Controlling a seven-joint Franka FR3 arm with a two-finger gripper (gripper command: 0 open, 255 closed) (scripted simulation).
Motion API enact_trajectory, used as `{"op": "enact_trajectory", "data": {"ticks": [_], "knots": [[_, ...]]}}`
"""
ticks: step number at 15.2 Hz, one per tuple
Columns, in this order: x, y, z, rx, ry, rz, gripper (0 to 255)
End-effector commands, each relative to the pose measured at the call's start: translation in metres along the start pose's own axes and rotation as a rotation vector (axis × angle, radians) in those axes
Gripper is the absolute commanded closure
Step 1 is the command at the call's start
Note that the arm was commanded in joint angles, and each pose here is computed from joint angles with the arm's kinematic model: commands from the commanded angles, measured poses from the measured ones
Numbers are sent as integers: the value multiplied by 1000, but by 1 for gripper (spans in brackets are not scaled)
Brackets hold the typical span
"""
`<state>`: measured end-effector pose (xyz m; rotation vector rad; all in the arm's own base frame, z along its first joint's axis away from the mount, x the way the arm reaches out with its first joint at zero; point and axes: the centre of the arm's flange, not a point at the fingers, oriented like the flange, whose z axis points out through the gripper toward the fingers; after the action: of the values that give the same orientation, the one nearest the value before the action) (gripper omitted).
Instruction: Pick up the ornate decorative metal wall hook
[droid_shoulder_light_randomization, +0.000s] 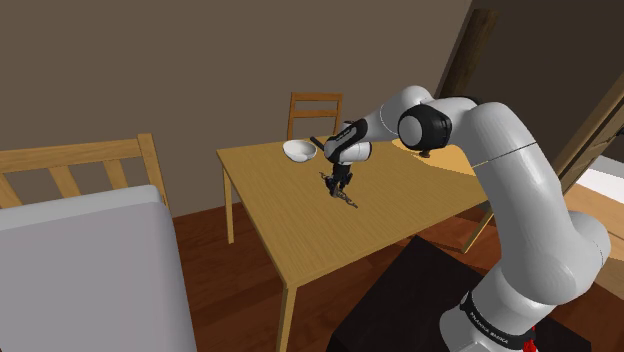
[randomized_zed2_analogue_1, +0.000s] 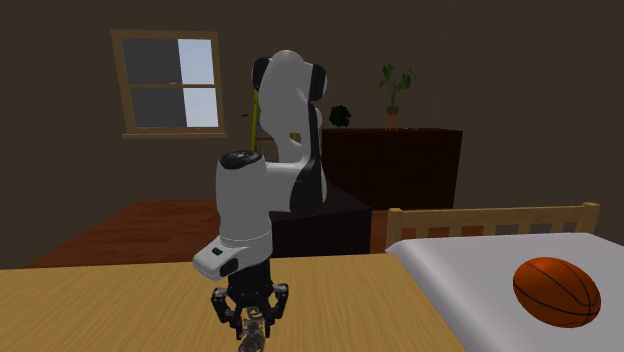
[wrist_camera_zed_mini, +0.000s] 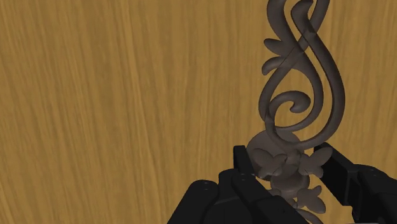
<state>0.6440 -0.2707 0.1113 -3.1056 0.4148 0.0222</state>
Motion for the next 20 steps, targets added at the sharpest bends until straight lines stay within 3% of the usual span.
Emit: {"op": "enact_trajectory", "data": {"ticks": [1, 8, 20], "knots": [[0, 1, 1, -1, -1, 1, 255], [0, 1, 1, -1, -1, 1, 255], [-1, 0, -63, -1, -1, 1, 255]]}}
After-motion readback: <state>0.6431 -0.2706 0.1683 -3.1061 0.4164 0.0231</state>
